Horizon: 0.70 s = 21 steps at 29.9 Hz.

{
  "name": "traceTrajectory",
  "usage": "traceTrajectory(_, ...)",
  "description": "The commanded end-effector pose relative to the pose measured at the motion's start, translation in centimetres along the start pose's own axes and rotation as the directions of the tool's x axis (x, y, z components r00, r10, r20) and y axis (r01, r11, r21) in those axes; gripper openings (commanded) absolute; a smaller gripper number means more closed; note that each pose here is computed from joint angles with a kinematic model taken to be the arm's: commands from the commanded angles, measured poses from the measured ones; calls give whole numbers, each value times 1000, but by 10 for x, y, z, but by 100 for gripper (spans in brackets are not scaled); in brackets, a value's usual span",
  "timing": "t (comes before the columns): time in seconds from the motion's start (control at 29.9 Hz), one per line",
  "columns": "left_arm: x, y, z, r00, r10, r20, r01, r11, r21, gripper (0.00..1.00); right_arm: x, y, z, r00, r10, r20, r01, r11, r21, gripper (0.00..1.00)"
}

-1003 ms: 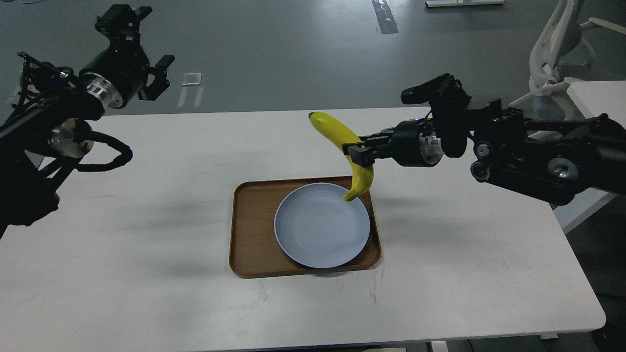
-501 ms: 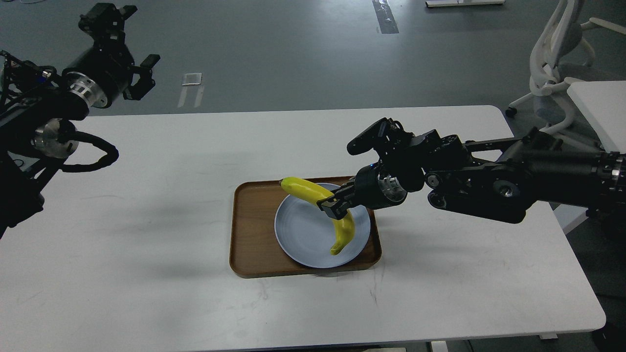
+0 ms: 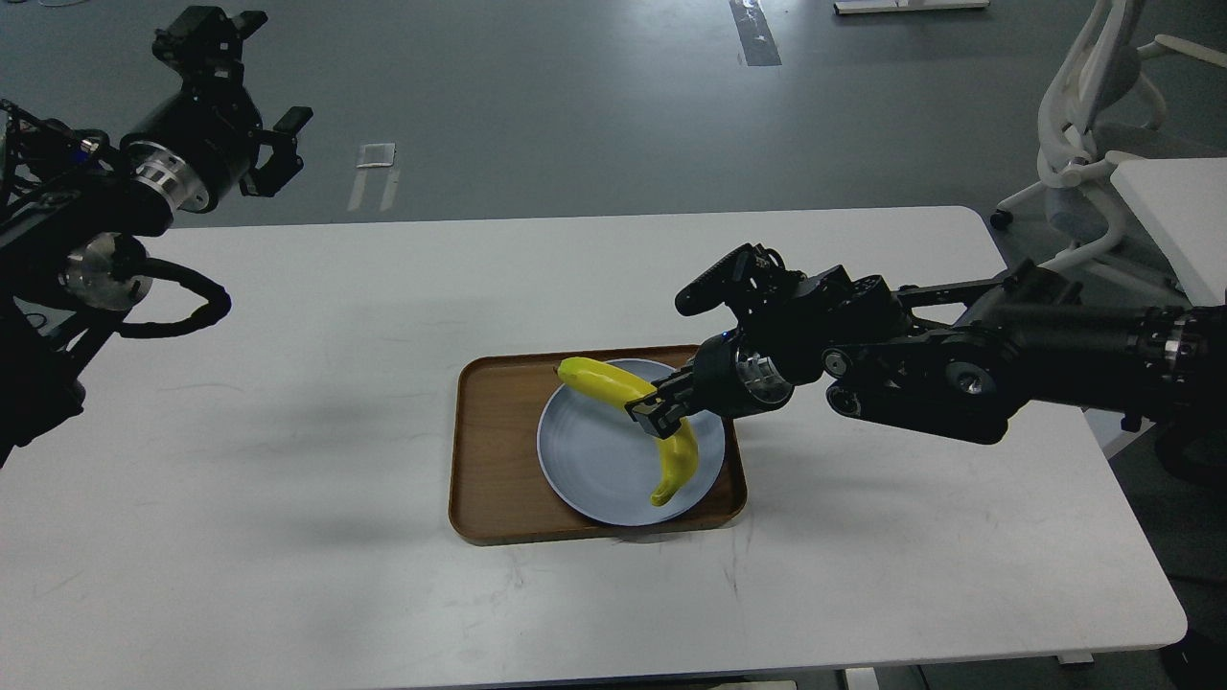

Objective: Place banana on plate with both arms

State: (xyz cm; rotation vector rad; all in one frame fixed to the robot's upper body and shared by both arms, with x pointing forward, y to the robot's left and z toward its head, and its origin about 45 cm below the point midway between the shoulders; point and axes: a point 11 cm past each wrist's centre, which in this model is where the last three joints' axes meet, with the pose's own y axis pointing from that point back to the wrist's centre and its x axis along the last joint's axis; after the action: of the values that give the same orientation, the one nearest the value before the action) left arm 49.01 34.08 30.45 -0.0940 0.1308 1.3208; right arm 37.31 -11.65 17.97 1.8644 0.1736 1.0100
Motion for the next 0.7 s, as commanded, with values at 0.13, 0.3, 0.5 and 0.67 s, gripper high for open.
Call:
traceTrajectory(0.13, 0, 0, -1, 1000, 1, 0, -1, 1000, 1, 98, -7, 5, 11, 999, -29, 14, 29, 999, -28, 47)
traceTrajectory(0.3, -6, -1, -1, 1000, -28, -6, 28, 1000, 4, 98, 4, 10, 17, 1000, 0, 23, 2, 997, -75, 98)
traceTrajectory(0.5, -10, -2, -2, 998, -56, -14, 56, 998, 6, 98, 47, 26, 24, 984, 140, 113, -130, 987, -89, 99)
traceTrajectory(0.67, -15, -3, -5, 998, -65, -22, 65, 998, 7, 98, 94, 48, 44, 851, 371, 373, -362, 927, -96, 99)
